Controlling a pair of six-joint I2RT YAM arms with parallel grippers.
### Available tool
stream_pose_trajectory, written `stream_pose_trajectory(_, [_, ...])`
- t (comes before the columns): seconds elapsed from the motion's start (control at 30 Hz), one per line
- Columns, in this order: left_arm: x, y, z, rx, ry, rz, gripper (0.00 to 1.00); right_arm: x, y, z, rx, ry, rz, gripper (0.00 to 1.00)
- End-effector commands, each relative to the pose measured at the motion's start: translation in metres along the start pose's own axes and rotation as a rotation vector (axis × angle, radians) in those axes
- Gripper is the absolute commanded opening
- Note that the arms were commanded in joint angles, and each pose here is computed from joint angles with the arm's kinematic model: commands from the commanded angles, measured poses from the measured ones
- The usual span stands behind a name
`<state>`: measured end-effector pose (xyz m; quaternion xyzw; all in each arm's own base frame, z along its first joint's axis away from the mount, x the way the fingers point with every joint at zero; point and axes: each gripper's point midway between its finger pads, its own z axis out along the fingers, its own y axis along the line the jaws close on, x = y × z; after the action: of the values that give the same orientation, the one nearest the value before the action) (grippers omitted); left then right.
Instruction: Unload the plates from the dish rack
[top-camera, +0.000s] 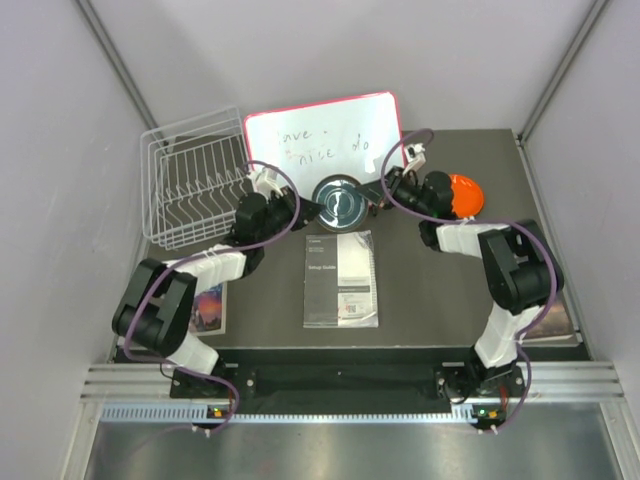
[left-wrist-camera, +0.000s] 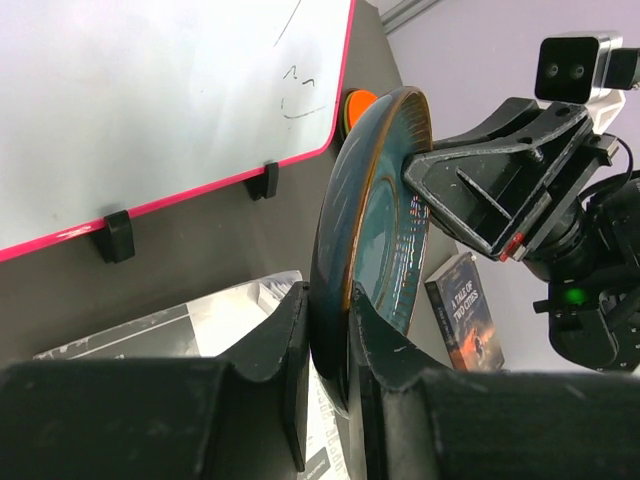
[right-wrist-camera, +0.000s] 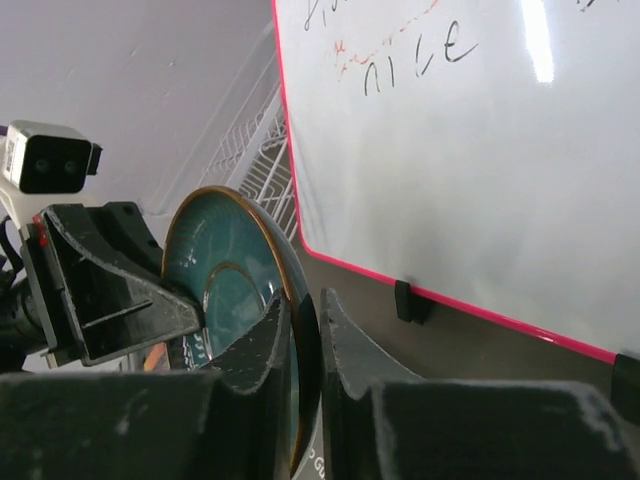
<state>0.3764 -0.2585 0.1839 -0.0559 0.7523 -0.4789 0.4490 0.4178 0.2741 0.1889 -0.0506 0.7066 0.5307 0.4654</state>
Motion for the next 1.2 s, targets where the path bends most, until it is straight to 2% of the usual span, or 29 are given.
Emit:
stream_pose_trajectory(0.0, [-0.023, -0.041, 0.012, 0.156, -0.078, 0.081, 0.0, -0.001, 0.047, 0.007, -0.17, 0.055, -0.014, 0.33])
stream_pose_trajectory(0.17, [-0.026, -0.042, 0.019, 0.162, -0.079, 0.081, 0.0, 0.0, 0.051, 0.005, -0.187, 0.075, -0.031, 0.41])
stream_pose_trajectory(0.33, [-0.032, -0.045, 0.023, 0.169, -0.096, 0.085, 0.0, 0.005, 0.053, 0.005, -0.203, 0.1, -0.031, 0.38])
stream_pose_trajectory(0.4, [-0.034, -0.047, 0.024, 0.174, -0.097, 0.09, 0.0, 0.007, 0.054, 0.005, -0.219, 0.112, -0.026, 0.33])
stream_pose_trajectory(0.47, [-0.039, -0.048, 0.027, 0.178, -0.106, 0.102, 0.0, 0.008, 0.055, 0.005, -0.224, 0.119, -0.024, 0.33])
stream_pose_trajectory(0.5, [-0.041, -0.049, 0.028, 0.176, -0.109, 0.108, 0.0, 0.009, 0.056, 0.005, -0.228, 0.122, -0.022, 0.27])
stream_pose_trajectory(0.57, [-0.041, -0.05, 0.032, 0.179, -0.1, 0.109, 0.0, 0.01, 0.056, 0.005, -0.234, 0.127, -0.025, 0.27])
stream_pose_trajectory(0.6, [-0.04, -0.052, 0.033, 0.187, -0.094, 0.106, 0.0, 0.01, 0.056, 0.005, -0.236, 0.131, -0.026, 0.2])
stream_pose_trajectory(0.67, [-0.038, -0.05, 0.036, 0.19, -0.085, 0.094, 0.0, 0.011, 0.057, 0.005, -0.245, 0.143, -0.029, 0.17])
stream_pose_trajectory(0.7, [-0.038, -0.053, 0.036, 0.206, -0.088, 0.093, 0.0, 0.012, 0.057, 0.005, -0.245, 0.145, -0.03, 0.01])
stream_pose_trajectory(0.87, [-0.032, -0.05, 0.043, 0.218, -0.057, 0.088, 0.0, 0.008, 0.052, 0.005, -0.204, 0.125, -0.041, 0.0])
stream_pose_trajectory(0.9, [-0.032, -0.049, 0.044, 0.216, -0.054, 0.093, 0.03, 0.01, 0.046, 0.005, -0.171, 0.132, -0.03, 0.0])
stream_pose_trajectory(1.1, [-0.031, -0.037, 0.042, 0.146, -0.041, 0.158, 0.44, -0.011, 0.031, -0.005, 0.001, 0.045, -0.104, 0.0])
stream_pose_trajectory(1.13, [-0.033, -0.038, 0.04, 0.142, -0.048, 0.172, 0.6, -0.012, 0.024, -0.009, 0.042, 0.033, -0.112, 0.0])
stream_pose_trajectory(1.17, [-0.032, -0.033, 0.039, 0.116, -0.047, 0.19, 0.63, -0.019, 0.028, -0.013, 0.052, 0.011, -0.127, 0.0])
